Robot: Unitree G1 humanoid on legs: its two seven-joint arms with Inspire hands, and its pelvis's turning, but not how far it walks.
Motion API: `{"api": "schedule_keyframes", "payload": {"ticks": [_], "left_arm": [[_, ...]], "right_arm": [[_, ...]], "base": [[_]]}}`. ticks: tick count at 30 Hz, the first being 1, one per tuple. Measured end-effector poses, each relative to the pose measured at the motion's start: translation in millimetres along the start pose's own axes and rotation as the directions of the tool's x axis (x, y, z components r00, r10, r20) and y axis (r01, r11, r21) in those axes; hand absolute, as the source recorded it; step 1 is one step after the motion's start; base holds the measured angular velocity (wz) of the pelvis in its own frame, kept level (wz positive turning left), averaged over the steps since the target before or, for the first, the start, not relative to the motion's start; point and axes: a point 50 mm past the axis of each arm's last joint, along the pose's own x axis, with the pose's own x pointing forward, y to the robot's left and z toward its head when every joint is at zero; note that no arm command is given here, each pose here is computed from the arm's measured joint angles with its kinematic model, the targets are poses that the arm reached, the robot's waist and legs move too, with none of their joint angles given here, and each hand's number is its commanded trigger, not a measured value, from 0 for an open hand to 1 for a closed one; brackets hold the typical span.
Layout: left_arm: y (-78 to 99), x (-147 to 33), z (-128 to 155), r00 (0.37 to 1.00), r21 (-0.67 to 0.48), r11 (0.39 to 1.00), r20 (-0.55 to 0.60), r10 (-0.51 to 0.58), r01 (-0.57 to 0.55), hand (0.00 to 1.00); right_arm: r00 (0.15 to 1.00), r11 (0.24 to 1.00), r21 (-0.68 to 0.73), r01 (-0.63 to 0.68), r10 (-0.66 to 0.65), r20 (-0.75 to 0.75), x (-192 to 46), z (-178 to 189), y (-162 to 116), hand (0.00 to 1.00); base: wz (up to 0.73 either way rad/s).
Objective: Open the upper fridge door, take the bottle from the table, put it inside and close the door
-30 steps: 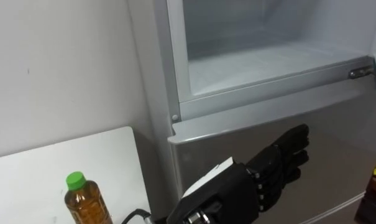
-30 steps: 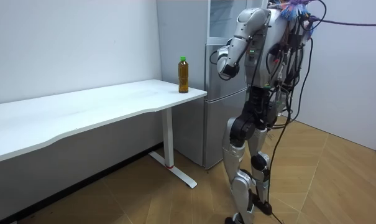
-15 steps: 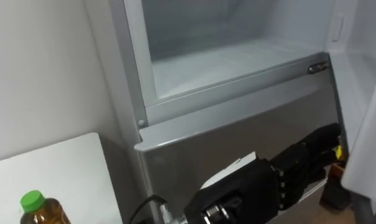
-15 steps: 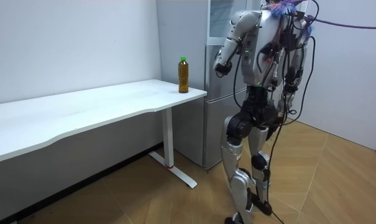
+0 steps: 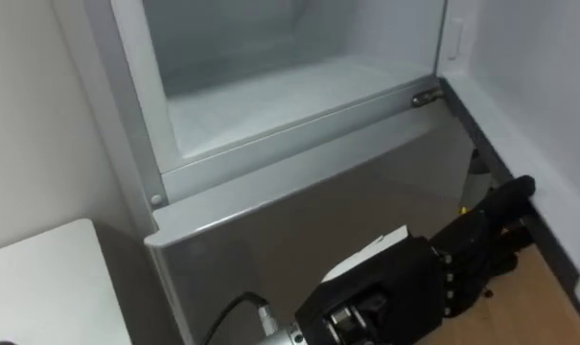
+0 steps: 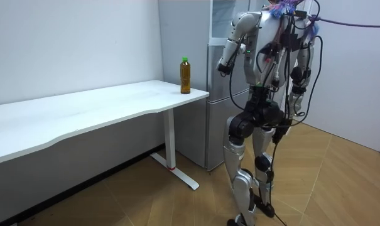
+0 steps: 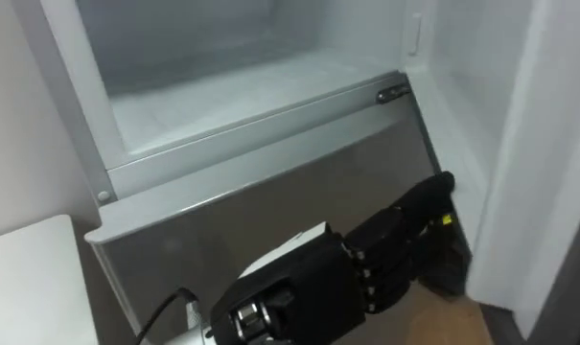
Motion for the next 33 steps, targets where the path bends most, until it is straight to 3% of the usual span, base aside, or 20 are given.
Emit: {"api": "schedule_keyframes", "payload": {"ticks": [7, 14, 18, 25, 33], "left_arm": [[-6.1, 16.6, -2, 0.998, -0.028, 0.998, 0.006, -0.062, 0.062, 0.00], [-1.5, 29.0, 1, 0.994, 0.000, 0.994, -0.009, -0.109, 0.109, 0.00], [-9.5, 36.7, -2, 0.986, -0.015, 0.986, -0.010, -0.164, 0.163, 0.00], [-10.2, 40.8, 3, 0.982, -0.004, 0.982, -0.003, -0.188, 0.188, 0.00], [-6.7, 38.7, 3, 0.984, 0.012, 0.985, -0.020, -0.175, 0.175, 0.00]], "right_arm": [[1.000, 1.000, -0.013, 0.015, -0.015, 0.002, -1, 2, -3, 0.00], [1.000, 1.000, -0.028, 0.008, -0.008, 0.001, 0, 4, -2, 0.00], [1.000, 1.000, -0.007, 0.016, -0.016, 0.000, -1, 3, -4, 0.00], [0.994, 0.995, 0.019, 0.100, -0.099, -0.049, -6, -4, -24, 0.00], [0.994, 0.995, 0.010, 0.097, -0.096, -0.046, -5, -2, -23, 0.00]], "base": [[-0.10], [-0.10], [-0.11], [-0.08], [0.04]]}}
